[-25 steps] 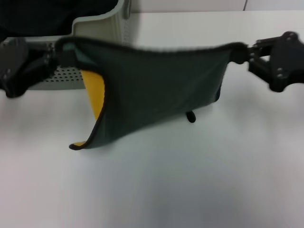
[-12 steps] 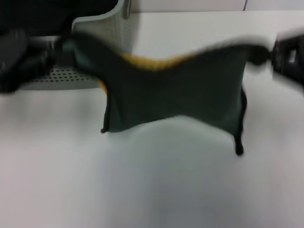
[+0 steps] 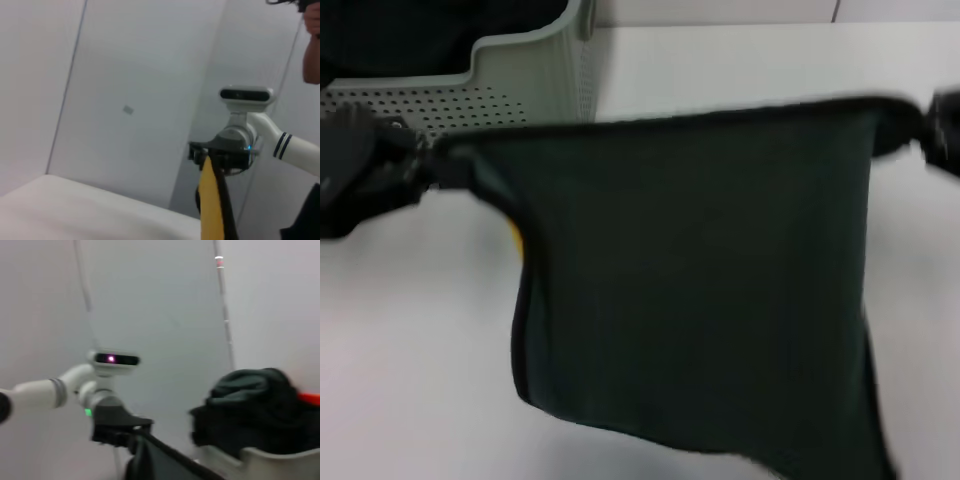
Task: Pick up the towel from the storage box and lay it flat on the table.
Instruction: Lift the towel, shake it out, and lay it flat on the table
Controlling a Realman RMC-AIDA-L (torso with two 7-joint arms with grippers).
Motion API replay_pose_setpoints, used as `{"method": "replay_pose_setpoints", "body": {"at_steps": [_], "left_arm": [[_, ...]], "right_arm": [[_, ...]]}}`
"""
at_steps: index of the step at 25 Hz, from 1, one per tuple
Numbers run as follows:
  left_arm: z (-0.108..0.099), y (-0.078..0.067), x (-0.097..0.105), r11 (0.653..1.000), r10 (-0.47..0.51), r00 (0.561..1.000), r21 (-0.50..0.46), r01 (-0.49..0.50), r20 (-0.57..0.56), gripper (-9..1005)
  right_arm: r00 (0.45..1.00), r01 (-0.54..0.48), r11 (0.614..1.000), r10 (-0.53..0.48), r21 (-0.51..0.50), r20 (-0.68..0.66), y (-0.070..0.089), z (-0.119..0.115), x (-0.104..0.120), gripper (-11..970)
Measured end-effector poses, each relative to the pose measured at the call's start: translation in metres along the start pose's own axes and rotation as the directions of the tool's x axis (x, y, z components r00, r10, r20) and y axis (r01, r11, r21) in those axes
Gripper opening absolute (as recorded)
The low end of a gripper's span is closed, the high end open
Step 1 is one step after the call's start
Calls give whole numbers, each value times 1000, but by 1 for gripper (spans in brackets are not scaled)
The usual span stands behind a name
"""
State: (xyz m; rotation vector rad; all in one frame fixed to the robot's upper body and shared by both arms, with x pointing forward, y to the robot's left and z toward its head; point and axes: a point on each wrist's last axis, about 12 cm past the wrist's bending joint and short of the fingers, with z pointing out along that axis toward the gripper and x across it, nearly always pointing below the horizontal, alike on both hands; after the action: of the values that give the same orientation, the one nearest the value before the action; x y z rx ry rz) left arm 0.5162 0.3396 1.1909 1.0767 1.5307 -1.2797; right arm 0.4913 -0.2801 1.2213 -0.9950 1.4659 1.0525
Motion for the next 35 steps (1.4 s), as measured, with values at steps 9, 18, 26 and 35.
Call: {"method": "replay_pose_setpoints", "body": {"at_steps": [9, 18, 26, 35], "left_arm": [[6, 27, -26, 998, 17, 999, -67, -20, -51, 3], [-6, 7, 0, 999, -29, 995, -27, 27, -96, 3], [-22, -28, -8, 994, 5, 994, 108, 7, -112, 2], [9, 16, 55, 959, -276, 913, -142, 244, -300, 2]], "right_arm": [[997, 83, 994, -83, 70, -8, -40, 13, -27, 76], [997, -71, 997, 70, -41, -21, -3, 4, 1, 79], [992, -124, 987, 121, -104, -36, 36, -1, -19, 82], [920, -365, 927, 345, -85, -185, -20, 67, 77, 86]]}}
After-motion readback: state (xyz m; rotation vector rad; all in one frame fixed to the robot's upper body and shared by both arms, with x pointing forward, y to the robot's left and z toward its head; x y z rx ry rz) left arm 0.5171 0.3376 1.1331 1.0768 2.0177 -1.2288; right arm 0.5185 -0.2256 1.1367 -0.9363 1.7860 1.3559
